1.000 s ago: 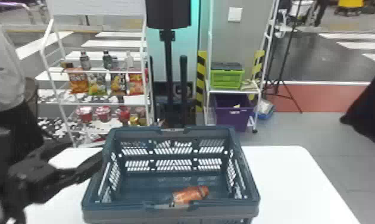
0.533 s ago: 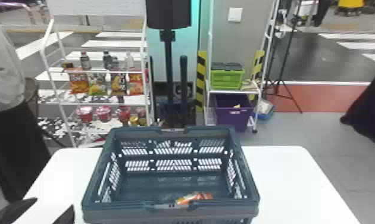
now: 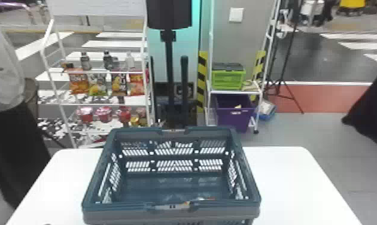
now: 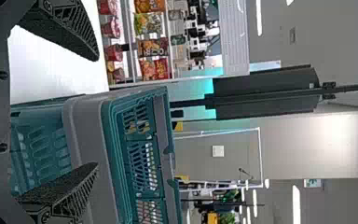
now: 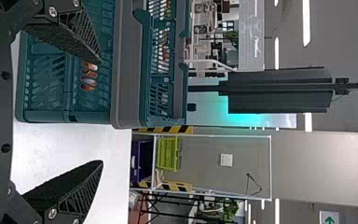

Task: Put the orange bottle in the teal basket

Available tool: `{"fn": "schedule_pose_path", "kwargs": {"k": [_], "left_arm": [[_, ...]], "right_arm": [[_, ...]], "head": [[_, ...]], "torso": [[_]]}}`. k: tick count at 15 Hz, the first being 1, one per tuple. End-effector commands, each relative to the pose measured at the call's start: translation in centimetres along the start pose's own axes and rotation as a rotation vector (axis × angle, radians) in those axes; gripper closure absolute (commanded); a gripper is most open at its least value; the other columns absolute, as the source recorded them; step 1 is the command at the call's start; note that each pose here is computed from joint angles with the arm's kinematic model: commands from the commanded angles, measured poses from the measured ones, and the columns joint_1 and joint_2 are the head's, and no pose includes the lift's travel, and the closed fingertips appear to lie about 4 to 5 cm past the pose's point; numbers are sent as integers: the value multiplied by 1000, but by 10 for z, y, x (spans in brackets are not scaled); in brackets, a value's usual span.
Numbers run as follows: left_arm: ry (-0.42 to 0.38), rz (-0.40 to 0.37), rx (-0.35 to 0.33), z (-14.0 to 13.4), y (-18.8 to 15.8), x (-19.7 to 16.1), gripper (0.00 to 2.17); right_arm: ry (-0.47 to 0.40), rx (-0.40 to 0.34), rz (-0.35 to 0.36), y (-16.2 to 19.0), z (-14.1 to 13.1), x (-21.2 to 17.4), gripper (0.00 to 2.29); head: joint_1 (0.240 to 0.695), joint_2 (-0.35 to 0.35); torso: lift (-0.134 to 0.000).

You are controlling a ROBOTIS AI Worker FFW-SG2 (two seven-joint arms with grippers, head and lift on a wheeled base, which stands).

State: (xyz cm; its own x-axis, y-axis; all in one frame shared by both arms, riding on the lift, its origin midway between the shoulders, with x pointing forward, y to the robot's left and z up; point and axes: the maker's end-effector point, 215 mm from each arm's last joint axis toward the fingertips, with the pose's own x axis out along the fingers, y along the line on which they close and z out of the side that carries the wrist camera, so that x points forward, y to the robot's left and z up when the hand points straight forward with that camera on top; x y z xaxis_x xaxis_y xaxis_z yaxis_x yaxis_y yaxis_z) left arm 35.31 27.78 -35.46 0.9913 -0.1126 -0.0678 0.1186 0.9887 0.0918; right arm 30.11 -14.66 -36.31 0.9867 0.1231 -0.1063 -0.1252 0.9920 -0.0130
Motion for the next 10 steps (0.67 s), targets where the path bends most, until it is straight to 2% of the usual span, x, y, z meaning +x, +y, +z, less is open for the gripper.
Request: {"fn": "schedule_pose_path", "kwargs": {"k": [1, 2, 10], "left_arm": [[-12, 21, -33, -10, -17, -11, 90], [-9, 39, -41, -14, -16, -14, 90], [-6, 40, -58, -15, -18, -25, 90]], "right_arm": [[-3, 5, 7, 0, 1, 0, 127], [-4, 3, 10, 0, 1, 0, 127], [-10, 12, 23, 3, 3, -2, 127]], "head": [[499, 0], [499, 0], [499, 0]], "torso": [[0], [0], [0]]}}
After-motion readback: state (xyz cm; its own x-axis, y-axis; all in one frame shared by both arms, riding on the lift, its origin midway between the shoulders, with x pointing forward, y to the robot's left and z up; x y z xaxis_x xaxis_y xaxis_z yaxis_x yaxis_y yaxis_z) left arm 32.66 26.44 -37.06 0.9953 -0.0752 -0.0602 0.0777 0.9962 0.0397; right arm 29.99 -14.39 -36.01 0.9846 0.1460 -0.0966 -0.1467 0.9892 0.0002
